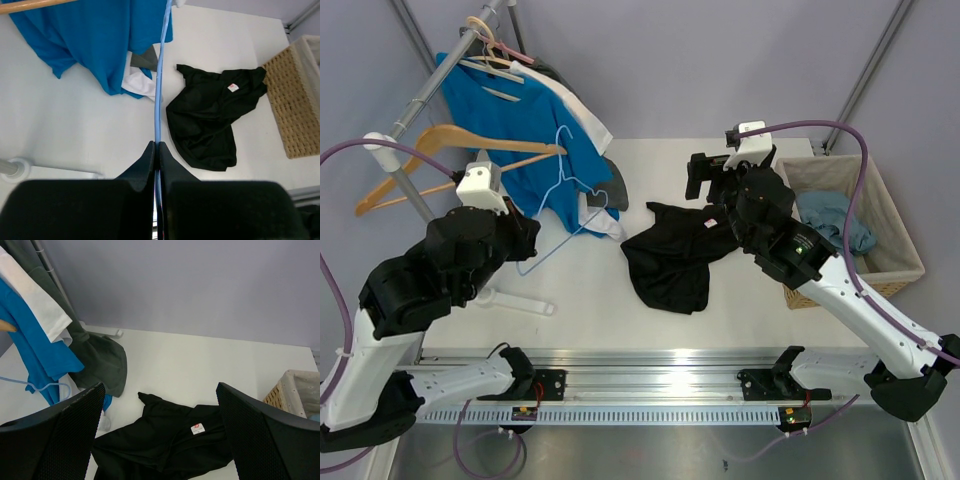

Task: Remove the t-shirt from the hanger
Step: Place the hanger at the clothesline.

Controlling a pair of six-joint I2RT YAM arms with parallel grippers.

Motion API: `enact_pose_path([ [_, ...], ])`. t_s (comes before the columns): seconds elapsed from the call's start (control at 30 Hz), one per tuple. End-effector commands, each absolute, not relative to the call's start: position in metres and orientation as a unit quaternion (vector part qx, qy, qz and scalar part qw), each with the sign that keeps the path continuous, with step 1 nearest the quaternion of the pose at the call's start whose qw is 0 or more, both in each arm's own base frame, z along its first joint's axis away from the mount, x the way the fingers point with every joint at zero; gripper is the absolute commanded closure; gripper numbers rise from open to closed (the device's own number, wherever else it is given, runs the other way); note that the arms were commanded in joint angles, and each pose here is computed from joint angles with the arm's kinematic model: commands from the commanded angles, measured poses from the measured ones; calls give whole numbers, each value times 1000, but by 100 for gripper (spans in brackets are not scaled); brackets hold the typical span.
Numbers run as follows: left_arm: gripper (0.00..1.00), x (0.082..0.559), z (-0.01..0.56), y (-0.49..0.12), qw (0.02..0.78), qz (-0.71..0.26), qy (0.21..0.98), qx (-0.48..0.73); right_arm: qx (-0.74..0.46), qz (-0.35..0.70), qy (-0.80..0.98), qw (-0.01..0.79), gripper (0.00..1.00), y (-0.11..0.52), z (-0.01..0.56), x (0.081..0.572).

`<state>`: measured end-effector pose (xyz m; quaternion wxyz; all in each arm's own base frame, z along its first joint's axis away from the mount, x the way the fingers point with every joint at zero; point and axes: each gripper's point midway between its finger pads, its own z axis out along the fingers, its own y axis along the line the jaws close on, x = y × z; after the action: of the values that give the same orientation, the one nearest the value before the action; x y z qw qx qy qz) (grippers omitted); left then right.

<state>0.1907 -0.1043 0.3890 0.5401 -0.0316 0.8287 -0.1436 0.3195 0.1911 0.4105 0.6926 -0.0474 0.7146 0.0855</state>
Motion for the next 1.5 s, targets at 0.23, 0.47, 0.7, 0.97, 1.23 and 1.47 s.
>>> enact_pose_path([
  [0.23,100,171,463,-97,596,-249,762,-44,-31,81,705,704,1,187,427,319],
  [0.47,100,155,501,-72,628,-281,722,-69,-32,80,706,703,0,186,426,319],
  [0.7,100,145,519,-51,650,-291,696,-89,-34,78,708,702,1,187,424,319],
  [0.97,100,149,515,-18,674,-235,686,-139,-45,64,709,701,0,187,421,321],
  [1.23,100,162,506,-3,684,-163,692,-162,-50,61,714,696,1,192,414,325],
  [1.47,100,176,501,1,689,-97,696,-178,-54,56,717,692,1,193,409,327],
])
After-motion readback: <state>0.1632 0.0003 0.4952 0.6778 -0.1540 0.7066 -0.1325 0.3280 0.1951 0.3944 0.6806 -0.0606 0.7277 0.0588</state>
